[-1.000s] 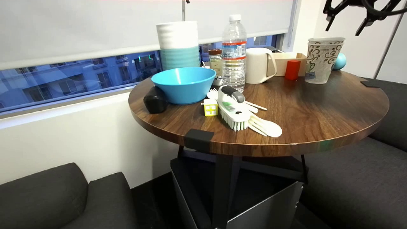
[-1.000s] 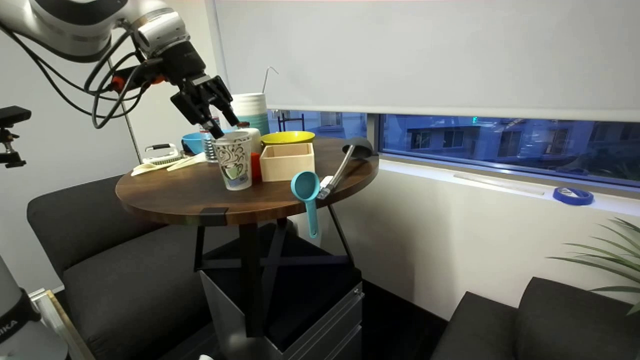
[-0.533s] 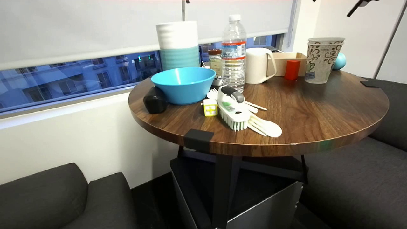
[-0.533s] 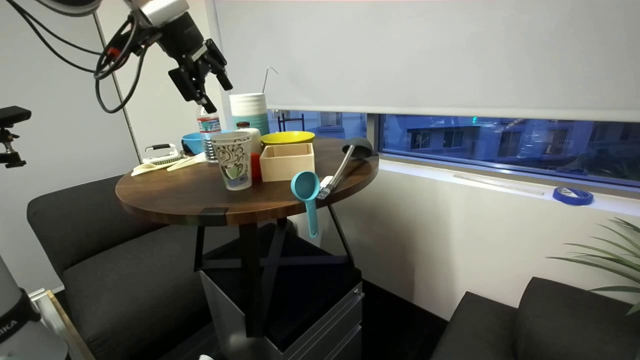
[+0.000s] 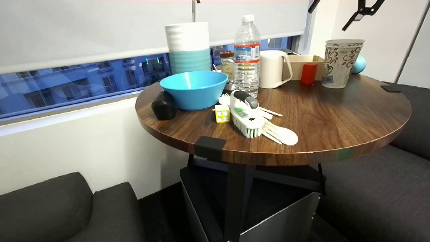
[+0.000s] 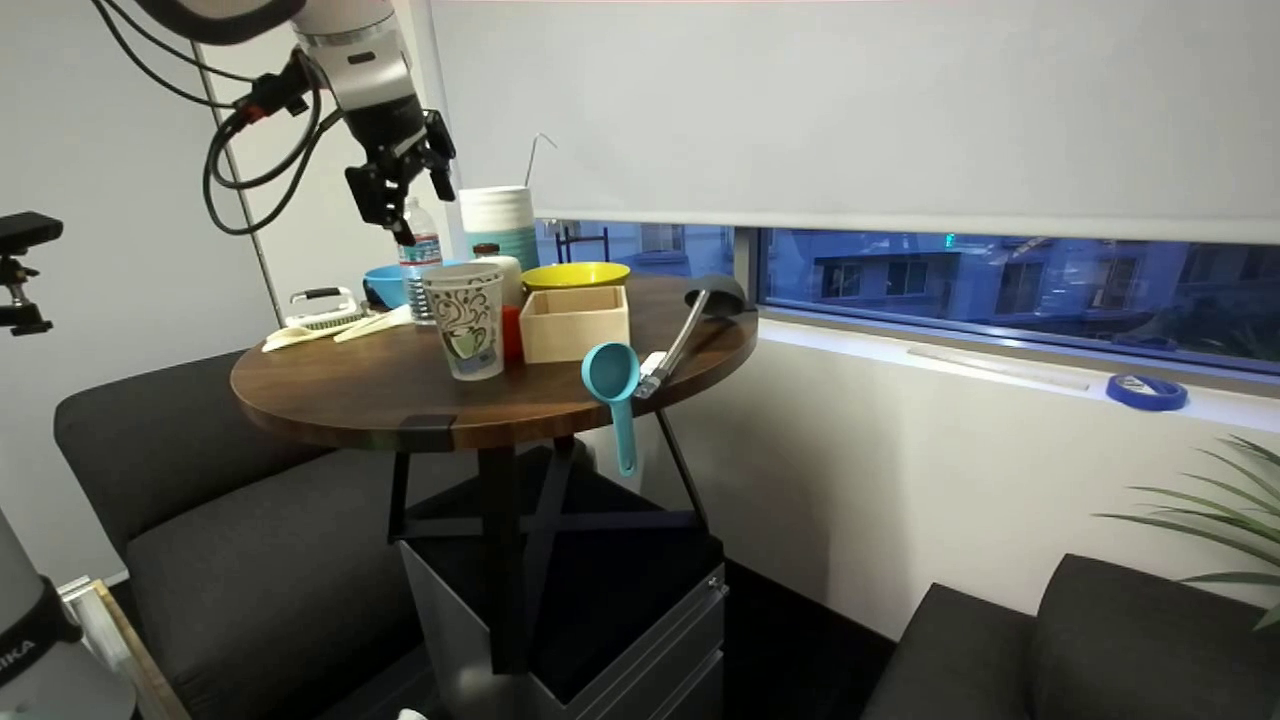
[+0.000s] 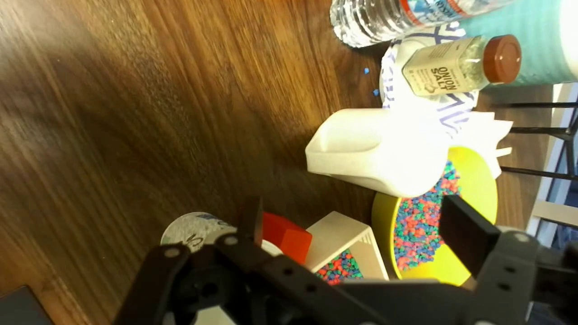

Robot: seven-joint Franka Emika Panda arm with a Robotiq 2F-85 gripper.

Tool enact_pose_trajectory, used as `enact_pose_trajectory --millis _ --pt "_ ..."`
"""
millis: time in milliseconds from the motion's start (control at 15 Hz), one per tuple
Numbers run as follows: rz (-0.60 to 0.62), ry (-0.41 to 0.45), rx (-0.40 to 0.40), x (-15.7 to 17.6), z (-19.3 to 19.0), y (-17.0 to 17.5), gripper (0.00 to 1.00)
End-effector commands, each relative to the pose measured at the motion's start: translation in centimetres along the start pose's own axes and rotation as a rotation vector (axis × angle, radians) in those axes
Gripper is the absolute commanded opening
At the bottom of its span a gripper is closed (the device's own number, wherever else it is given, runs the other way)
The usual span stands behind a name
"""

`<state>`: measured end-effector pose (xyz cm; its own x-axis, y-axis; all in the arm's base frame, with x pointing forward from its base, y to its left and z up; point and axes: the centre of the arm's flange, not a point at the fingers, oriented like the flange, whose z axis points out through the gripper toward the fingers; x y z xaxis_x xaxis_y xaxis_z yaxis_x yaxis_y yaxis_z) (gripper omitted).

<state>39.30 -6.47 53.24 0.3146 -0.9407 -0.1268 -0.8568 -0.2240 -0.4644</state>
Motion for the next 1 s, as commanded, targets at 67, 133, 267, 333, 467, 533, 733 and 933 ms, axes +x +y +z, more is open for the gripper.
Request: enact_pose_trajectory --millis 67,133,267,333,467,533,733,933 --pt "-0.003 0.003 0.005 -0.1 -0.2 0.0 1.00" --pt "0.038 -0.010 -0.004 0.3 0.4 0.1 1.00" --pt "0.125 -0.075 -0.040 1.3 1.8 0.2 1.00" --pt "0.171 -0.102 -0.063 1.5 2.5 0.3 1.00" --pt "0.252 -0.154 -0.084 1.9 4.3 0.4 1.00" --pt "0.291 -0.182 -0.088 2.1 4.8 0.3 1.00" --pt "0.428 -0.239 -0.080 2.6 6.4 -0.1 1.00" --pt "0.574 -0.278 -0.068 3.4 7.8 -0.4 1.00"
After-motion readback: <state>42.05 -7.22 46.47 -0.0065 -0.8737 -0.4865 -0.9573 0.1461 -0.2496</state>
